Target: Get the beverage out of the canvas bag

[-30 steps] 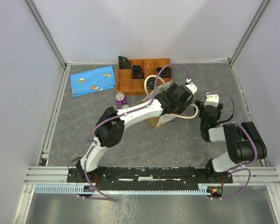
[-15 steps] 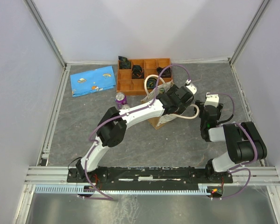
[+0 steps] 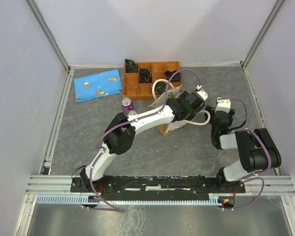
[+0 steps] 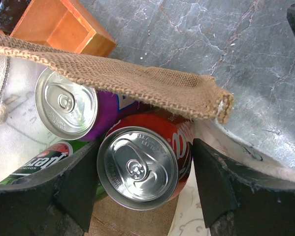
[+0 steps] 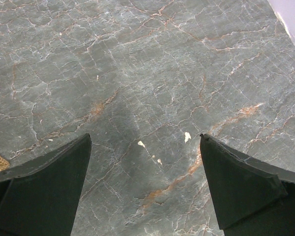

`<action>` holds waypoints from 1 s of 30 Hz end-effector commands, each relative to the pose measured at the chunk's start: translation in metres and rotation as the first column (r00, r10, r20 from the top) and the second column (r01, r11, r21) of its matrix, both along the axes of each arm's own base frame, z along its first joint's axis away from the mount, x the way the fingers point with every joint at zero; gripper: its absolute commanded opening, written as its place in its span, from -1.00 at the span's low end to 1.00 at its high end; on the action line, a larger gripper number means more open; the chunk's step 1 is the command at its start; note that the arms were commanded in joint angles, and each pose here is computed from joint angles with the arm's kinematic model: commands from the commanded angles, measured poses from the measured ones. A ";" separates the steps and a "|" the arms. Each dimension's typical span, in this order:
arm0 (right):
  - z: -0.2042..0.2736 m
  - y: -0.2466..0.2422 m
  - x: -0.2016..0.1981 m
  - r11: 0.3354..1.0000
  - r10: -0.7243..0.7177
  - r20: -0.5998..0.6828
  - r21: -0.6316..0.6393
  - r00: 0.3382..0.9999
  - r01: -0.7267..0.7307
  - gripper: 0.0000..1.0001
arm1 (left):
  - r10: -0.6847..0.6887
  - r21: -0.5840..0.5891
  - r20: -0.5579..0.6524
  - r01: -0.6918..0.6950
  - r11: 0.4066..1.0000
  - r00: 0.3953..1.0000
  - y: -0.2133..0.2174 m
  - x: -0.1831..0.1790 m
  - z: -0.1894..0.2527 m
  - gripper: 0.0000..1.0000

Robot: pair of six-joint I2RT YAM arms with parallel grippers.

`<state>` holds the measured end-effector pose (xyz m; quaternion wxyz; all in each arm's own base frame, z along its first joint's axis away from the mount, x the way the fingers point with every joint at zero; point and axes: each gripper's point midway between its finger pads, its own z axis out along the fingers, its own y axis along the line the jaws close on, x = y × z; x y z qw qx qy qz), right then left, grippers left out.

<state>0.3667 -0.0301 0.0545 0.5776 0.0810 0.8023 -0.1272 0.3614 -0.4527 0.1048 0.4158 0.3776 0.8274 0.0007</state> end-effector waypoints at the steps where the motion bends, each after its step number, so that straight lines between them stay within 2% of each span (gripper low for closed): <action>1: 0.019 0.001 0.012 1.000 0.001 0.069 0.013 0.998 -0.002 0.98 | -0.038 -0.035 0.014 0.038 0.999 0.999 -0.018 -0.003 0.003 0.45; 3: 0.019 0.002 0.012 1.000 0.001 0.069 0.014 0.998 -0.002 0.98 | -0.034 -0.025 0.022 0.035 0.999 0.999 -0.017 -0.001 0.002 0.27; 5: 0.019 0.001 0.012 1.000 0.000 0.069 0.013 0.998 -0.001 0.98 | -0.029 -0.015 0.025 0.029 0.999 0.999 -0.014 0.001 0.000 0.22; 7: 0.020 0.002 0.013 1.000 0.001 0.069 0.013 0.998 -0.002 0.98 | -0.022 -0.012 0.028 0.022 1.000 0.999 -0.013 0.002 -0.001 0.30; 11: 0.019 0.002 0.012 1.000 0.001 0.068 0.013 0.998 -0.002 0.98 | -0.014 -0.025 0.042 0.015 1.000 0.999 -0.013 0.003 0.000 0.62; 14: 0.019 0.002 0.012 1.000 0.002 0.068 0.013 0.998 -0.003 0.98 | -0.014 -0.046 0.051 0.016 0.999 0.999 -0.014 0.003 0.002 0.66; 17: 0.020 0.002 0.012 1.000 0.001 0.069 0.013 0.998 -0.002 0.98 | -0.018 -0.061 0.060 0.022 0.998 0.998 -0.014 0.004 0.006 0.60; 19: 0.019 0.002 0.012 1.000 0.001 0.069 0.013 0.998 -0.002 0.98 | -0.026 -0.070 0.060 0.030 0.997 0.998 -0.016 0.004 0.008 0.45; 20: 0.019 0.001 0.012 1.000 0.000 0.068 0.013 0.998 -0.001 0.98 | -0.031 -0.078 0.054 0.035 0.996 0.998 -0.017 0.003 0.008 0.29; 21: 0.020 0.002 0.013 1.000 0.001 0.069 0.013 0.998 -0.002 0.98 | -0.035 -0.086 0.047 0.039 0.996 0.998 -0.018 0.003 0.008 0.07; 22: 0.020 0.001 0.012 1.000 0.001 0.069 0.013 0.998 -0.001 0.98 | -0.039 -0.096 0.039 0.042 0.994 0.998 -0.018 0.003 0.007 -0.24; 25: 0.019 0.002 0.012 1.000 0.001 0.069 0.014 0.998 -0.002 0.98 | -0.050 -0.121 0.027 0.053 0.991 0.998 -0.021 0.000 0.011 -0.89; 30: 0.019 0.001 0.012 1.000 0.001 0.068 0.013 0.998 -0.002 0.98 | -0.064 -0.123 0.029 0.067 0.990 0.998 -0.017 -0.003 0.022 -0.95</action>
